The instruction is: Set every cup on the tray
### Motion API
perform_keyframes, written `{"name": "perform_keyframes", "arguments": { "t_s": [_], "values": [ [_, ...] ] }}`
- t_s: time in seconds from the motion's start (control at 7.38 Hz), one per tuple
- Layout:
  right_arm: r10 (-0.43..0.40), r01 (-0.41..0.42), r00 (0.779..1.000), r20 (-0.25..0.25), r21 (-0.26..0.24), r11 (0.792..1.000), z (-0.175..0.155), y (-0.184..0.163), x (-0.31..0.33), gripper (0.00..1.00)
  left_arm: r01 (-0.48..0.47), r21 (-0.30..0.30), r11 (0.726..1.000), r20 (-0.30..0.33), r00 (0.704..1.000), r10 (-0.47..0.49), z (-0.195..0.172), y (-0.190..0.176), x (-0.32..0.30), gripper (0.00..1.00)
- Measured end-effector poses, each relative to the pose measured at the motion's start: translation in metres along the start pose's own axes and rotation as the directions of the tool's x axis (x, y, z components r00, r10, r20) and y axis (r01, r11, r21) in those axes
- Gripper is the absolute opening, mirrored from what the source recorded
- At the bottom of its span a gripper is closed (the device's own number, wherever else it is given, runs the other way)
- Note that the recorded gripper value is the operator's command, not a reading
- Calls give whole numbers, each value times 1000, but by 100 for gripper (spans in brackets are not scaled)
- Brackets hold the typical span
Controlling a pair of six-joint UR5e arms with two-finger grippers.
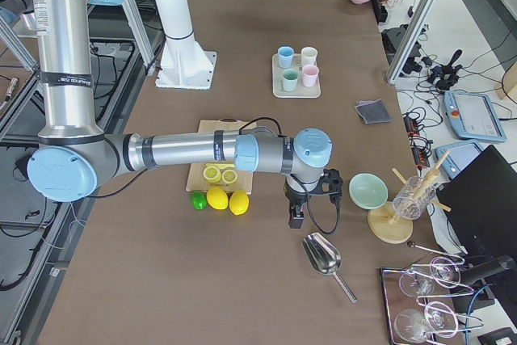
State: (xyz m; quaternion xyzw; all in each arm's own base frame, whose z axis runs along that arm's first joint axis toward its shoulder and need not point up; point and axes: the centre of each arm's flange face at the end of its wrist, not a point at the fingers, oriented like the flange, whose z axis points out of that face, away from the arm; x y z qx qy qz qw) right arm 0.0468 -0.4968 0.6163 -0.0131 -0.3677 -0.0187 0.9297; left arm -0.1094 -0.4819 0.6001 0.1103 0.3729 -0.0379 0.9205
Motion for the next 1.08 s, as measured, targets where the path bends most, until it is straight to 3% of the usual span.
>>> {"name": "perform_keyframes", "arguments": {
  "t_s": [1.08],
  "values": [
    [8, -8, 1000, 1, 1, 1000, -1, 0, -1, 100, 2, -4, 1000, 4, 1000, -2, 2, 1, -2, 97]
  ]
}}
